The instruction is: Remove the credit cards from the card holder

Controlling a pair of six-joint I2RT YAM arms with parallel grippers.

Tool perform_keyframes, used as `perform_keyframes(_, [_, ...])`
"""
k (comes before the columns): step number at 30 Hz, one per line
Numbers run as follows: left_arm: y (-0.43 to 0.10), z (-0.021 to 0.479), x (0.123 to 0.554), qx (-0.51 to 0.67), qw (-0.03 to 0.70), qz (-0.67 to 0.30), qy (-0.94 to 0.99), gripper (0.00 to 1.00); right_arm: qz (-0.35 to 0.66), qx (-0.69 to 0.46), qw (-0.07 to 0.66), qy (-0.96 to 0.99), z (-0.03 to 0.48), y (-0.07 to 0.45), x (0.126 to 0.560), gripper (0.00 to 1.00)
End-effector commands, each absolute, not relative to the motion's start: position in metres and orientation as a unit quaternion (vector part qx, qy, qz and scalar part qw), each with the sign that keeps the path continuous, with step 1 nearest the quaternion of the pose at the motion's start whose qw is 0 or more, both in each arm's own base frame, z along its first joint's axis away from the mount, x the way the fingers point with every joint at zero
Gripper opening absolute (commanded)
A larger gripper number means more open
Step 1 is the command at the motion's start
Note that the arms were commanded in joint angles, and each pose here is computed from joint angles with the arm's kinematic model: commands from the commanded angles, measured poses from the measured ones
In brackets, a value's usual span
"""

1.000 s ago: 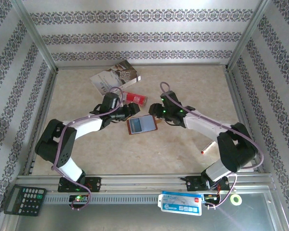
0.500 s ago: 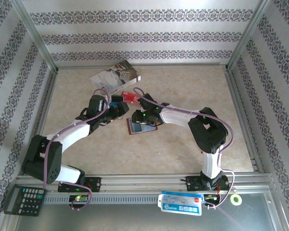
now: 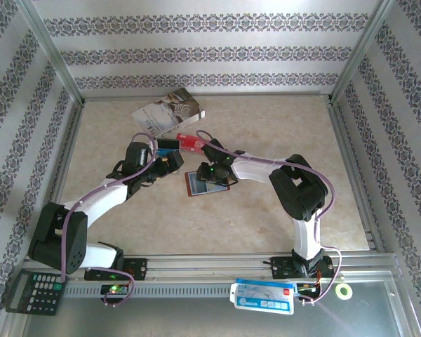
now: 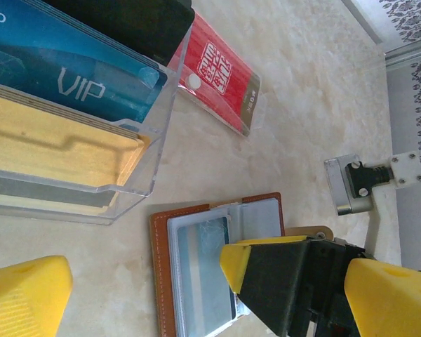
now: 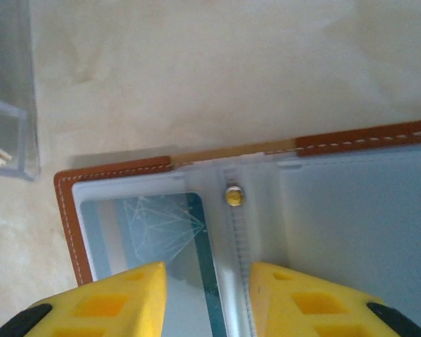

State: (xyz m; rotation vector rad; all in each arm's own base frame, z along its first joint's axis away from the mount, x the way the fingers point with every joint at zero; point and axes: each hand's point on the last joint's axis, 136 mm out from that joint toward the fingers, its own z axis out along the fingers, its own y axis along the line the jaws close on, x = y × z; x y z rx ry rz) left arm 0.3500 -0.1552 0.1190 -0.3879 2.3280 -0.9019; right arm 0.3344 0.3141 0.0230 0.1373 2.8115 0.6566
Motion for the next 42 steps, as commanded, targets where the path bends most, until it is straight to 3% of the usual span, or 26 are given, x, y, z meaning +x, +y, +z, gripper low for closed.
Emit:
perform_keyframes(1, [-0.154,0.116,0.347,-0.140,0.298,-0.341,0.881,1.00,0.207,0.127,0.115,0.963,0.009,0.294,0.320,0.39])
perform_keyframes(9, [-0.167,0.107,0.346,-0.140,0.267,-0.370,0.879,1.00,0.255,0.185,0.127,0.941,0.031,0.307,0.314,0.41])
perform_keyframes(16, [-0.186,0.103,0.336,-0.109,0.234,-0.377,0.890,0.93,0.305,0.129,0.183,0.926,0.080,0.300,0.331,0.43])
perform_keyframes(26, [-0.213,0.077,0.326,-0.042,0.171,-0.297,0.939,0.73,0.332,0.090,0.161,0.925,0.076,0.298,0.320,0.40])
perform_keyframes(35, [-0.226,0.063,0.333,-0.021,0.166,-0.247,0.954,0.43,0.340,0.098,0.144,0.924,0.061,0.300,0.318,0.30])
perform_keyframes(42, [-0.235,0.050,0.328,0.004,0.131,-0.239,0.962,0.32,0.334,0.095,0.126,0.929,0.044,0.304,0.316,0.21])
